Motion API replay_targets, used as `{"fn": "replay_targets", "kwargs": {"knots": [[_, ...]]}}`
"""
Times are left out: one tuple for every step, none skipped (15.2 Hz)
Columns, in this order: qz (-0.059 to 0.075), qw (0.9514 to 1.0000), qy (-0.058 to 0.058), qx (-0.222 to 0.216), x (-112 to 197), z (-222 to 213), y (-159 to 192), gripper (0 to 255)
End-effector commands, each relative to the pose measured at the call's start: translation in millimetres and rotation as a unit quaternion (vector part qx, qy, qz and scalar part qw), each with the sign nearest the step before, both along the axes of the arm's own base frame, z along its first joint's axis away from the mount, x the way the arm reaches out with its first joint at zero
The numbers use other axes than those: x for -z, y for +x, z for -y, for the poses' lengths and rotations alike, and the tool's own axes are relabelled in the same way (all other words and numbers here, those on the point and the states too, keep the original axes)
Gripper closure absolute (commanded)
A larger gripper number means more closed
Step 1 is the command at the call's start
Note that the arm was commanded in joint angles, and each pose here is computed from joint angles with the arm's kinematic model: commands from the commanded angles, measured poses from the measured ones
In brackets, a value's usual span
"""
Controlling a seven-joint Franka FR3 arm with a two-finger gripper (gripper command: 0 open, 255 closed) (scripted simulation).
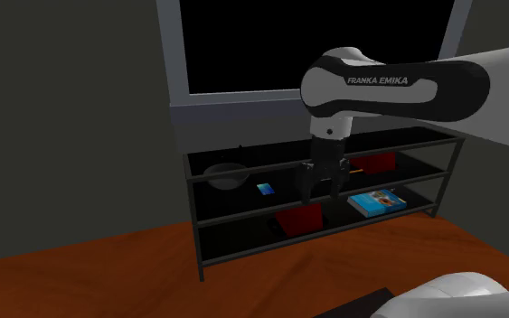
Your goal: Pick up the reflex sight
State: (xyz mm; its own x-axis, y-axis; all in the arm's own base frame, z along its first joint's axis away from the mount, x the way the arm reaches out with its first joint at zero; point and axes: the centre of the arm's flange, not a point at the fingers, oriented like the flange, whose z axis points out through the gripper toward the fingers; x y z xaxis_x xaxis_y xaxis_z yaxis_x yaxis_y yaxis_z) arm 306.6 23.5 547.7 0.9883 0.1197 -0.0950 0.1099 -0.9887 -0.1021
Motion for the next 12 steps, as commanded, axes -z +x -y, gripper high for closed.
{"fn": "replay_targets", "kwargs": {"knots": [[0.0,1.0,0.0,0.0,0,0,0,0],[0.002,0.9997,-0.003,-0.022,-1,2,13,0],[0.003,0.999,-0.006,-0.045,-2,4,25,0],[0.005,0.9977,-0.009,-0.067,-4,5,38,0],[0.007,0.9959,-0.012,-0.089,-5,5,51,0],[0.008,0.9937,-0.014,-0.111,-7,5,64,0],[0.01,0.9909,-0.017,-0.133,-8,5,77,0],[0.012,0.9876,-0.02,-0.155,-10,3,89,0],[0.013,0.9838,-0.023,-0.177,-11,2,102,0],[0.015,0.9795,-0.026,-0.199,-13,-1,115,0],[0.017,0.9747,-0.029,-0.221,-14,-4,127,0],[0.018,0.9694,-0.032,-0.243,-16,-7,139,0]]}}
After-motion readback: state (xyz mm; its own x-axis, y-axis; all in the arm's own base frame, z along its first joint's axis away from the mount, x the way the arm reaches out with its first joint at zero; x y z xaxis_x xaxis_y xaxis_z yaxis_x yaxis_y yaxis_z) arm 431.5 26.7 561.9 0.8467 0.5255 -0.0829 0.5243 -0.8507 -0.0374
